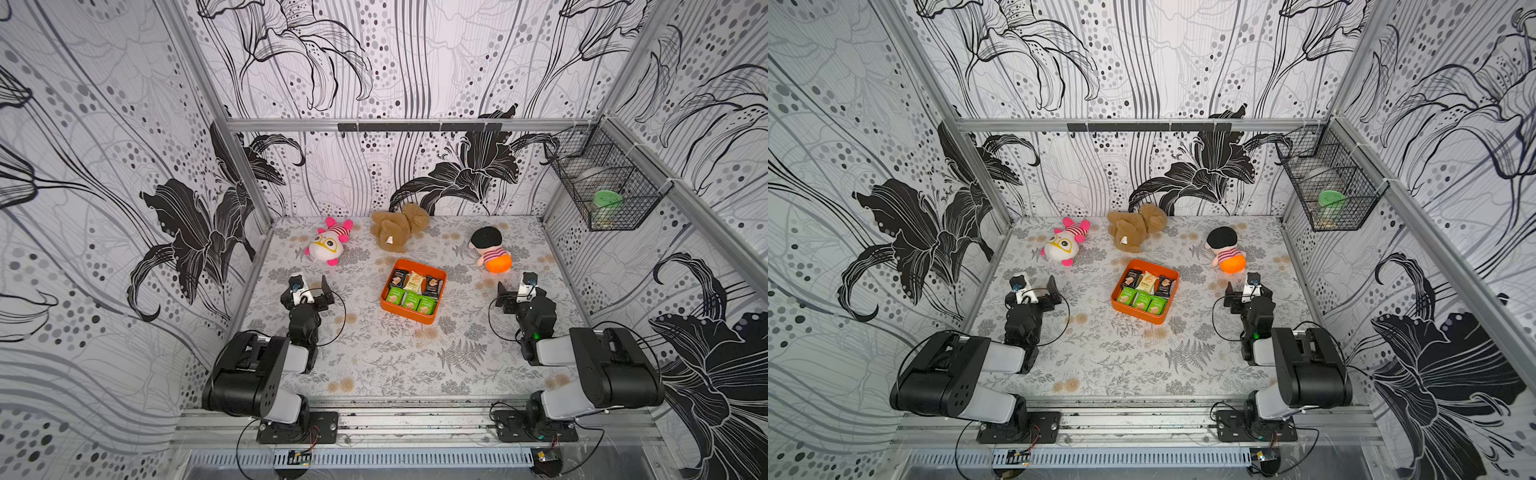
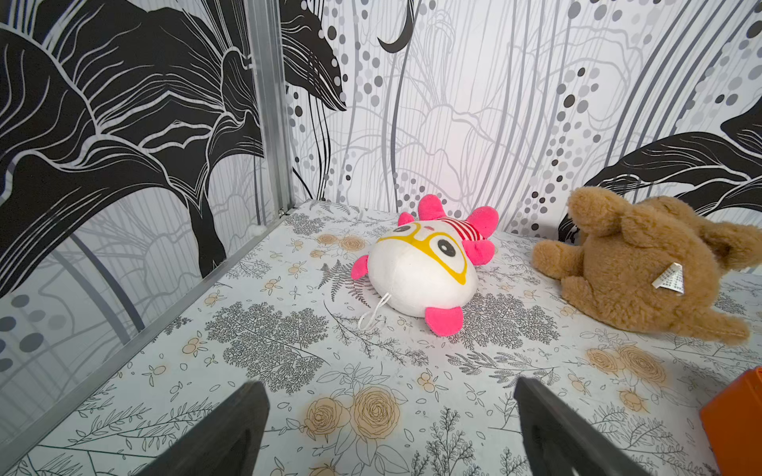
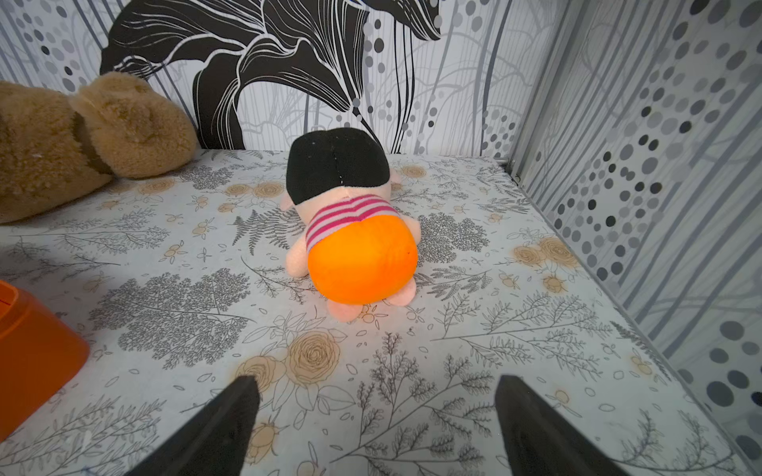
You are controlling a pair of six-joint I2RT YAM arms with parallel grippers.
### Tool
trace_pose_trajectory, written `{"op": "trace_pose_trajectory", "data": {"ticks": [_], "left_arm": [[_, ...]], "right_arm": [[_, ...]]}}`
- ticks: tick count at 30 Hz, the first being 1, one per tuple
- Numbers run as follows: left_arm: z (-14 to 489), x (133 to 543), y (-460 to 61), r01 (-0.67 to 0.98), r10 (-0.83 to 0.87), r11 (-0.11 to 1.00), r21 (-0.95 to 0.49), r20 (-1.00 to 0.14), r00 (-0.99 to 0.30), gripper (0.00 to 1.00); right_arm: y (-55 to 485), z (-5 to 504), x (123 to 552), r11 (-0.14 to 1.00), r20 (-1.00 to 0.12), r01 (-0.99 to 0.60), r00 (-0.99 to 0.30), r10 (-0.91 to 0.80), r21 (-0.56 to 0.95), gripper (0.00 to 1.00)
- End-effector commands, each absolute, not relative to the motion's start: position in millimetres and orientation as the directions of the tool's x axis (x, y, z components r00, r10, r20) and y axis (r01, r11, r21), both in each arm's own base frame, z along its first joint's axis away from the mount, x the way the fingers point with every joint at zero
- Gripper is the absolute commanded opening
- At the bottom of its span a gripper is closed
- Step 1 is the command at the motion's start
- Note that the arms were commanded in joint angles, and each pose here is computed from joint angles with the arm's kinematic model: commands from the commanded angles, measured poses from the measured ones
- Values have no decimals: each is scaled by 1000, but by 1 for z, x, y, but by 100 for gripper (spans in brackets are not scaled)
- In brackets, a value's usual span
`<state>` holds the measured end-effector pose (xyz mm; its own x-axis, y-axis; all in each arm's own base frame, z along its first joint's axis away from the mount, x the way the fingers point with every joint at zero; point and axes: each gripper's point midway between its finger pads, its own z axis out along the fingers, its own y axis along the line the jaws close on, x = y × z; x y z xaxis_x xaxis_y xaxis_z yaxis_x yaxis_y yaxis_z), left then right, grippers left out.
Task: Take the cookies out of the storage box
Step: Move the storage box to the center of the board.
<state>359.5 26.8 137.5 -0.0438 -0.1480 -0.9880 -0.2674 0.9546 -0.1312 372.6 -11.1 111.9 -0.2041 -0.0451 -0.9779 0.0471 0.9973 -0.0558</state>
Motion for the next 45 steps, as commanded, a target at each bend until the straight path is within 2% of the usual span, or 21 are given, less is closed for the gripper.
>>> {"op": "trace_pose_trajectory", "data": {"ticks": [1,16,20,23,29,32,35,41,43,45], "left_arm": [[152,363,26,-250,-160,955,-158,-987,11,97],[153,362,26,-256,-153,955,-152,-988,15,97],[167,359,27,-319,-136,938,-137,-990,28,97],[170,368,20,-334,-159,934,-125,-984,-77,97],[196,372,3,-360,-282,906,-223,-952,-121,97],[204,377,-3,-394,-399,864,-313,-903,-158,97],[201,383,-21,-378,-469,854,-358,-844,-260,97],[155,369,-75,-328,-595,802,-499,-618,-513,97],[138,357,-93,-305,-612,777,-551,-548,-570,97],[128,347,-105,-294,-621,759,-582,-509,-596,97]], "right_arm": [[-9,117,375,997,-980,35,-189,-56,-64,95],[-8,119,378,997,-977,22,-202,-67,-73,95],[-19,137,391,994,-950,95,-312,-17,-49,97],[-20,160,400,991,-920,132,-383,84,36,98],[-10,174,392,951,-757,251,-581,298,181,100],[4,176,382,919,-656,311,-645,392,243,92],[32,174,372,906,-580,322,-696,422,274,87],[109,154,357,916,-493,248,-782,381,315,76],[125,142,353,925,-464,244,-810,359,291,75],[147,135,353,924,-448,209,-826,342,320,68]]}}
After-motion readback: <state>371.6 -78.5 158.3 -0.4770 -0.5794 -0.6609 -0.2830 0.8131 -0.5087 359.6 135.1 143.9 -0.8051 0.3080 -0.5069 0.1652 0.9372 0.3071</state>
